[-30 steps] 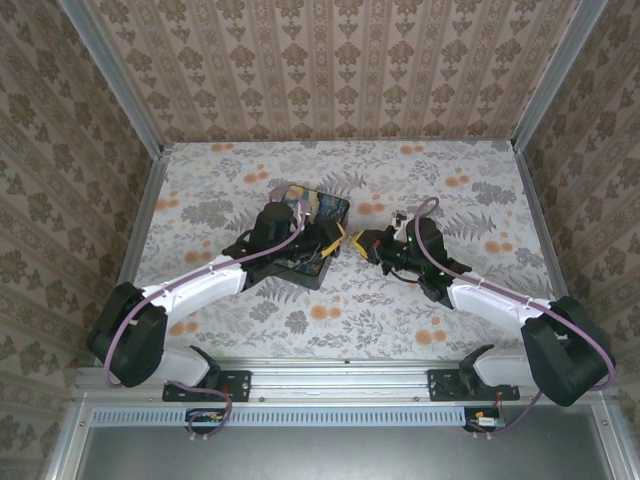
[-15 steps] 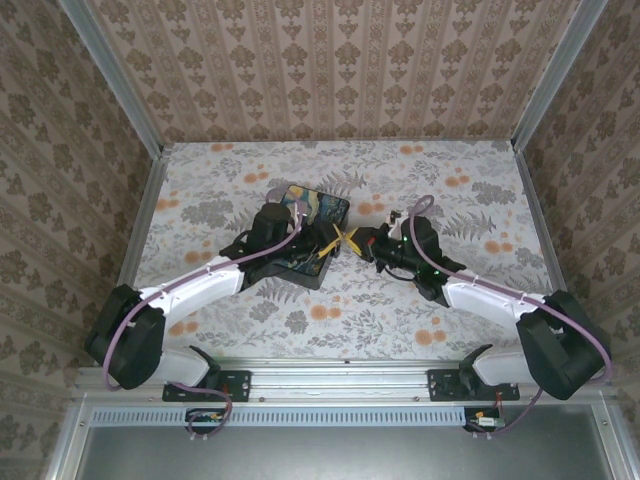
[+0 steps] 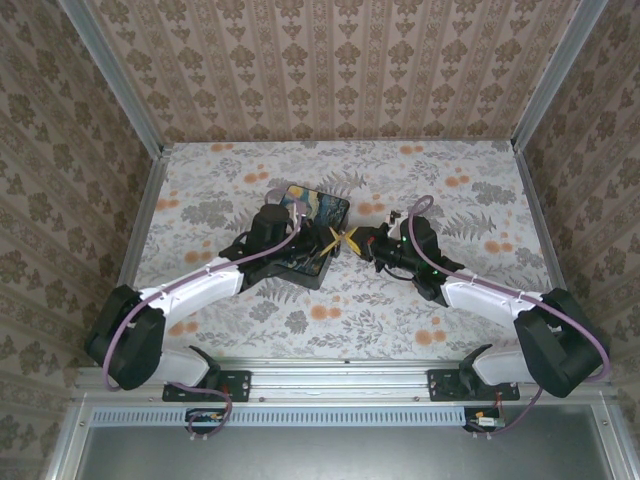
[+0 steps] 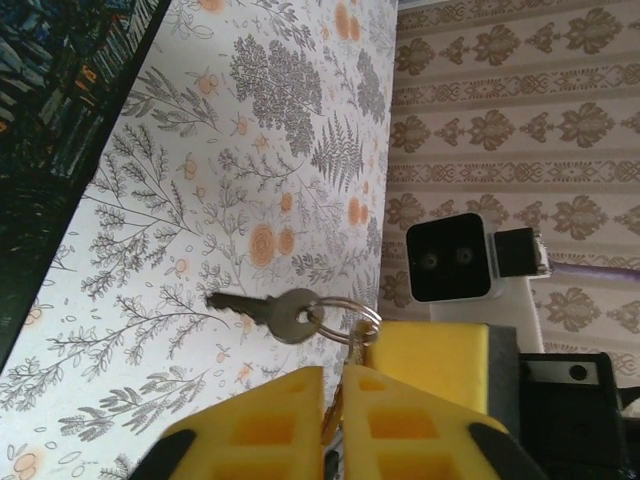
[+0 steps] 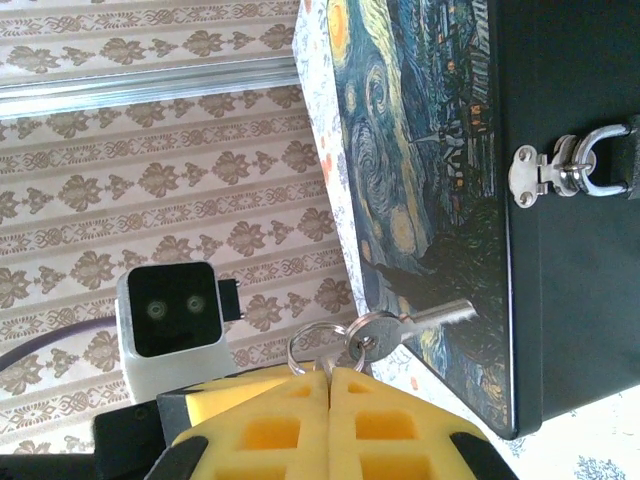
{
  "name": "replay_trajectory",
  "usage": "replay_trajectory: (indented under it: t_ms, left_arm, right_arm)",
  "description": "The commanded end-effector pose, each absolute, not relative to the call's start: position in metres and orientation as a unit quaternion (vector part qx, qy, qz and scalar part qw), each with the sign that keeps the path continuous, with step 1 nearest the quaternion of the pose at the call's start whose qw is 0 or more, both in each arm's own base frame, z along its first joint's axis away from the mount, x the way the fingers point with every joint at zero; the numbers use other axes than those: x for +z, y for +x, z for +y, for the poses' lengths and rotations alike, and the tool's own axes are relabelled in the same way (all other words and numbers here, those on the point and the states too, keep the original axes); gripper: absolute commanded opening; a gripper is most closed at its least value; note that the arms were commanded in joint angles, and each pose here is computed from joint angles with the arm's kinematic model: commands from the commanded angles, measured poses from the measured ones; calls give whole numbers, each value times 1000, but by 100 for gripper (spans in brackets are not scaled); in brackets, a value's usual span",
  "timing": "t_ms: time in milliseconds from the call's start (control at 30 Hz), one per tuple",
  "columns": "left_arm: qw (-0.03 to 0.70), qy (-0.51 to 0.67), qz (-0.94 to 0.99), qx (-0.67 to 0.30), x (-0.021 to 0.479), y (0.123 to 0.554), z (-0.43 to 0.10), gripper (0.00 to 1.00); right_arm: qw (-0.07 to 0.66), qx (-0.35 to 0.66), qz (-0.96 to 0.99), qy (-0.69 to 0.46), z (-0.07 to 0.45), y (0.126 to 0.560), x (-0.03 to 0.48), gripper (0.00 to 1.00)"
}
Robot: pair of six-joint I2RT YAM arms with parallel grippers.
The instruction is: Unlock a padlock with a key
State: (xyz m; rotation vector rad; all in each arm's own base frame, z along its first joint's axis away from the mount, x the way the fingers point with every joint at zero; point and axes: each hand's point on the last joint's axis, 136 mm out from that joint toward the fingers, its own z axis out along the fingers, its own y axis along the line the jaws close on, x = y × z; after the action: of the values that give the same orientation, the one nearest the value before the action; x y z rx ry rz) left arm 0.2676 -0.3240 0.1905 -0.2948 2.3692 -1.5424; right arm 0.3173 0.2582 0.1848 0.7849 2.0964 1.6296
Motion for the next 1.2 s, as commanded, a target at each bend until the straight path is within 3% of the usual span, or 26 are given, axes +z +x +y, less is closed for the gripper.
replay_trajectory:
  t_ms: [0, 167, 333, 500, 700, 833, 1167]
  left_arm:
    - [155, -92, 819, -544, 197, 266, -321, 4]
    - [160, -79, 816, -550, 197, 268, -320, 0]
    - [162, -32, 824, -543, 196, 265, -317, 0]
    - [138, 49, 842, -520, 189, 247, -322, 0]
    - [129, 159, 842, -500, 200, 226, -335, 0]
    - [128, 190, 818, -527, 215, 222, -340, 0]
    - [125, 214, 785, -568, 233, 214, -339, 0]
  right_arm:
    - [198, 599, 729, 265, 264, 321, 206, 0]
    - [199, 594, 736, 258, 263, 317, 204, 2]
    - [211, 563, 759, 250, 246, 310, 197, 27]
    - [254, 497, 798, 227, 212, 305, 196, 39]
    - [259, 495, 826, 78, 231, 296, 213, 42]
    - [262, 523, 811, -38, 247, 282, 217, 39]
    - [282, 553, 771, -145, 251, 267, 230, 34]
